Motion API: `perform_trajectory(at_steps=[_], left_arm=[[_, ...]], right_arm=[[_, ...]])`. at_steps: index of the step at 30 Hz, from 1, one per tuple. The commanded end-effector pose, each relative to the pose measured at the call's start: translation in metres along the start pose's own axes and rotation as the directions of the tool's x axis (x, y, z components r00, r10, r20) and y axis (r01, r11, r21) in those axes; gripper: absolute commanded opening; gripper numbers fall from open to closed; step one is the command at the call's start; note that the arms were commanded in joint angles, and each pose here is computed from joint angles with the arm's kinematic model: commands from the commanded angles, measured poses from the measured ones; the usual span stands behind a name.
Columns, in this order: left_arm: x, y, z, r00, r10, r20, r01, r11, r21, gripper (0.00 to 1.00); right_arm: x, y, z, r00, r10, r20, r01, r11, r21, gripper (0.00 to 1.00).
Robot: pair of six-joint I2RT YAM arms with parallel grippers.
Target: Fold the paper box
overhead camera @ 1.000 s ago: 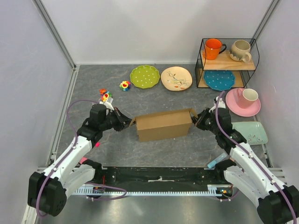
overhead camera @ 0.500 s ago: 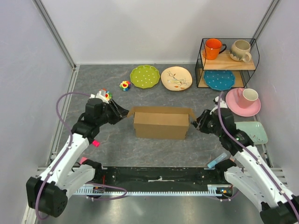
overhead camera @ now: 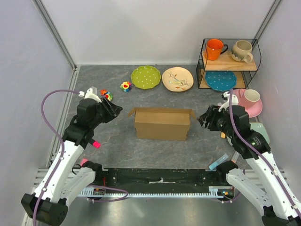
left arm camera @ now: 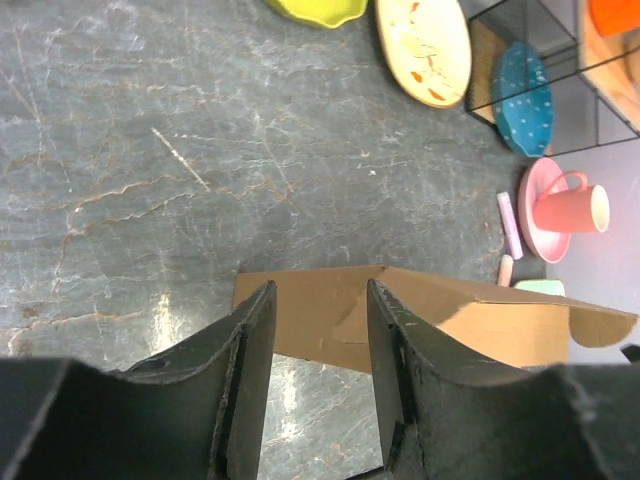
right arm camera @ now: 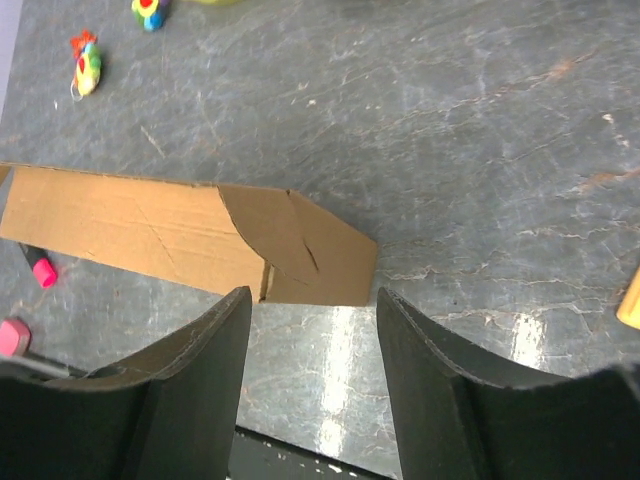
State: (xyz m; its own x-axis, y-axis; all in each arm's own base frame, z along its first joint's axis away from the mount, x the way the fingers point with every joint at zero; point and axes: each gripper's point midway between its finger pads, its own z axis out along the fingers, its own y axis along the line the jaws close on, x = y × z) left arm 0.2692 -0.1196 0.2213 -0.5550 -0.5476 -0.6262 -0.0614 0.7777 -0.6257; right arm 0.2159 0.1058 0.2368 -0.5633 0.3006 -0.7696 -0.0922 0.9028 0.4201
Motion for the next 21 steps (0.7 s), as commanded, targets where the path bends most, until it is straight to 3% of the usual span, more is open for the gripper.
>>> perform_trajectory(at_steps=[1,6,12,21], left_arm=[[-0.015,-0.019,-0.019,0.991,0.106,0.078,-0.114,0.989,0.1,0.47],[-0.023,-0.024,-0.036,0.977,0.161,0.14,-0.18,0.975,0.13,0.47],[-0.016,-0.026,-0.035,0.98,0.166,0.108,-0.182,0.972,0.152,0.46],[-0.007,-0.043,-0.037,0.974,0.215,0.071,-0.226,0.94,0.254,0.44]], right_arm=[[-0.004,0.022,0.004,0.993,-0.109,-0.039,0.104,0.988,-0.114,0.61],[-0.006,0.023,0.007,0.987,-0.156,-0.037,0.15,0.981,-0.126,0.62],[-0.013,0.029,0.018,0.983,-0.177,-0.042,0.171,0.976,-0.132,0.61],[0.0,0.027,0.028,0.98,-0.183,-0.083,0.17,0.975,-0.146,0.44]])
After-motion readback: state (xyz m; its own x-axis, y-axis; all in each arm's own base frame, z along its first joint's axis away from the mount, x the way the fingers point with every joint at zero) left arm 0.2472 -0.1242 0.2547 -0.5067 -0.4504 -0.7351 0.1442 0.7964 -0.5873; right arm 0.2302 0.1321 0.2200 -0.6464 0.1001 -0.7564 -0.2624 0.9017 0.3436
